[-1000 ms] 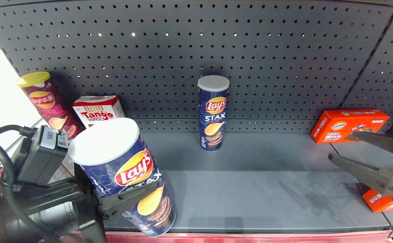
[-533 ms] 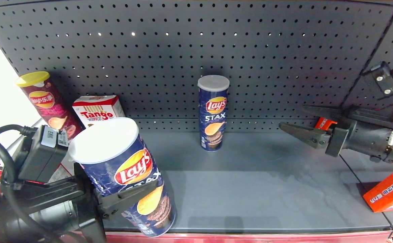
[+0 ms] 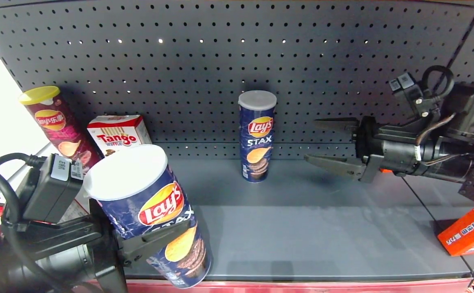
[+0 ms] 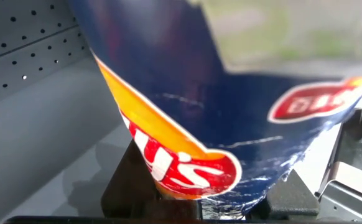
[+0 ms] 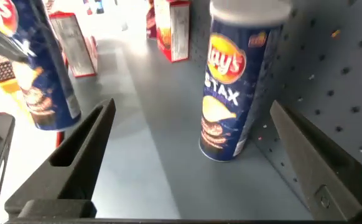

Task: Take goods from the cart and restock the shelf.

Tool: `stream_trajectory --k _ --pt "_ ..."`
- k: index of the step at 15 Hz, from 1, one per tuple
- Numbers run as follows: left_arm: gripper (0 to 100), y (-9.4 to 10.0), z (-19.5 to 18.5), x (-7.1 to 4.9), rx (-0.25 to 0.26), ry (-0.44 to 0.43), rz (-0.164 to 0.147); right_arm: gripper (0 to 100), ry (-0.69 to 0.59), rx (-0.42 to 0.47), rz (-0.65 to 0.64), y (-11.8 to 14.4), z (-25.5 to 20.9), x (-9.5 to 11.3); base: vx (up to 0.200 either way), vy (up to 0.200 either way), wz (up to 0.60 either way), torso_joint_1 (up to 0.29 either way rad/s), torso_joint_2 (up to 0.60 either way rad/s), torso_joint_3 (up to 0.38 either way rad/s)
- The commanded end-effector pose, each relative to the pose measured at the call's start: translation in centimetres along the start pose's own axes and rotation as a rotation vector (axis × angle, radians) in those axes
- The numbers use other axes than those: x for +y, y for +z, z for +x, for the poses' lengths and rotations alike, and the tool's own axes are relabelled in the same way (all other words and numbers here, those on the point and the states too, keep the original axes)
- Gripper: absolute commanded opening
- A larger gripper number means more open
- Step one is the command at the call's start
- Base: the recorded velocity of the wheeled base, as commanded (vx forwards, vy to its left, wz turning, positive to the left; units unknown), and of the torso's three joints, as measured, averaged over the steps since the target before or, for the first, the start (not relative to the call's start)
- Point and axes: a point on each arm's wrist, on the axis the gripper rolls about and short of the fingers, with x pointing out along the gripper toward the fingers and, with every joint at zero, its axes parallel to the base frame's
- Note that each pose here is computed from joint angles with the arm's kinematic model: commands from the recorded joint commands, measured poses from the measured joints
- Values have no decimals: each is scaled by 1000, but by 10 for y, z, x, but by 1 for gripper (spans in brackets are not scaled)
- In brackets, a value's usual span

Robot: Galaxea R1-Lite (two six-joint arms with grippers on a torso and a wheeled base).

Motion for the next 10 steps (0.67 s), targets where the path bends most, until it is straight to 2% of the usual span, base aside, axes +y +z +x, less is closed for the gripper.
stream_trajectory --k 1,3,10 --pt "0 0 0 0 -1 0 -1 100 12 24 29 -17 11 -10 0 0 0 0 0 0" --pt "0 1 0 0 -2 0 -11 100 17 25 32 -23 22 -20 0 0 0 0 0 0" --pt "0 2 2 1 -5 2 -11 100 31 33 43 -49 58 -49 0 0 0 0 0 0"
